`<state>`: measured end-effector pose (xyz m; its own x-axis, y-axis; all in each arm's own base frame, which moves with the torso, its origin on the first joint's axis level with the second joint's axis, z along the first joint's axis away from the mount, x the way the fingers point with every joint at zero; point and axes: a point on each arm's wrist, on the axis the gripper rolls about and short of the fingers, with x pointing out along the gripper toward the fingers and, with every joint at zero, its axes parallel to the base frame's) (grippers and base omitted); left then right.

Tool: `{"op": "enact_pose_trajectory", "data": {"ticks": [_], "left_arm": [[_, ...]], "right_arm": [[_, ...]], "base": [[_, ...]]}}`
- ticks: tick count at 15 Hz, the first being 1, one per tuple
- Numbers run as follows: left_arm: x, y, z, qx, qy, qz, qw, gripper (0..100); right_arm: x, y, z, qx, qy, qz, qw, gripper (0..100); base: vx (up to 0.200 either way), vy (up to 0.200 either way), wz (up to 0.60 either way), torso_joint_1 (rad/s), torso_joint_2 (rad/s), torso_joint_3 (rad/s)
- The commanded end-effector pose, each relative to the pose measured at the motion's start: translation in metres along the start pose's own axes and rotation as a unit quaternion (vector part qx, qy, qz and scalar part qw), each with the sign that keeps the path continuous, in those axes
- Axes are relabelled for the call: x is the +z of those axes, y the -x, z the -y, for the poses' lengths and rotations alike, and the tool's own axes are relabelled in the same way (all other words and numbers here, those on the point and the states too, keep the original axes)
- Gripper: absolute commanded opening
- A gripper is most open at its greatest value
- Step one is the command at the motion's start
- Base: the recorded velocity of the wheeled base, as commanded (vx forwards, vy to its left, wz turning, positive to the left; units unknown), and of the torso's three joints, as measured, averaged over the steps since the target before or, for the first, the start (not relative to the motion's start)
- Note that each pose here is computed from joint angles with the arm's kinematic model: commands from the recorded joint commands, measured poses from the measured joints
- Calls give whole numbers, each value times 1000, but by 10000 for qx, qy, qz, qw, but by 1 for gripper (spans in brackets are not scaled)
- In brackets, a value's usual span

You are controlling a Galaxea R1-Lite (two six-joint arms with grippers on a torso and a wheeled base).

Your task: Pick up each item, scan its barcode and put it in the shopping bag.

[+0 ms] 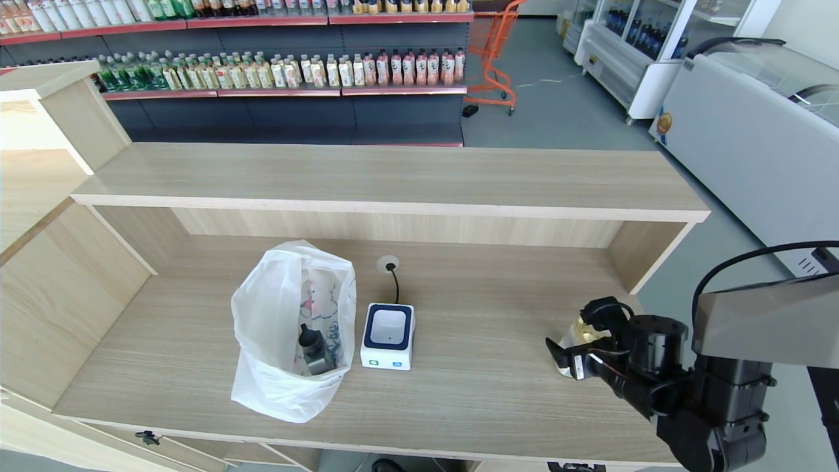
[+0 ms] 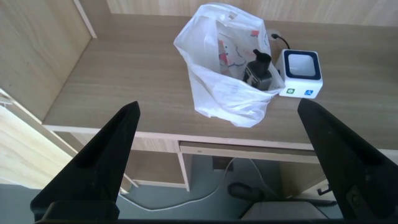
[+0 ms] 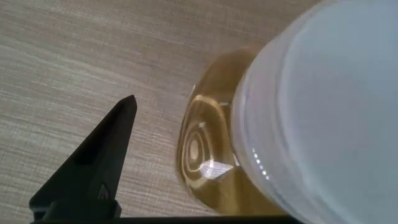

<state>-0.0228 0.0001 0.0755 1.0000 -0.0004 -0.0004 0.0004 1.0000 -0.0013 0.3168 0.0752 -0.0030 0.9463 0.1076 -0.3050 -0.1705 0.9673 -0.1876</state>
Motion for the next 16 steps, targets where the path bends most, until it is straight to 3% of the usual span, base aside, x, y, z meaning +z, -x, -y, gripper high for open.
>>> {"op": "enact_pose_trajectory", "data": {"ticks": [1,5,6,14,16], "left_arm": [[0,0,0,2,1,2,10000,100],[0,0,0,2,1,2,10000,100],[0,0,0,2,1,2,10000,100],[0,0,0,2,1,2,10000,100],[0,0,0,2,1,2,10000,100]], "right_arm": [[-2,-13,-5,31,23,89,10000,100],[-2,-27,-15,116,42,207,9997,100],[-1,-29,-18,144,37,266,9995,0],[15,-28,-29,274,-30,567,9980,0],[27,-22,-30,345,-400,708,9961,0]], "base": [[0,0,0,0,0,0],[0,0,0,0,0,0],[0,0,0,0,0,0],[0,0,0,0,0,0],[0,0,0,0,0,0]]}}
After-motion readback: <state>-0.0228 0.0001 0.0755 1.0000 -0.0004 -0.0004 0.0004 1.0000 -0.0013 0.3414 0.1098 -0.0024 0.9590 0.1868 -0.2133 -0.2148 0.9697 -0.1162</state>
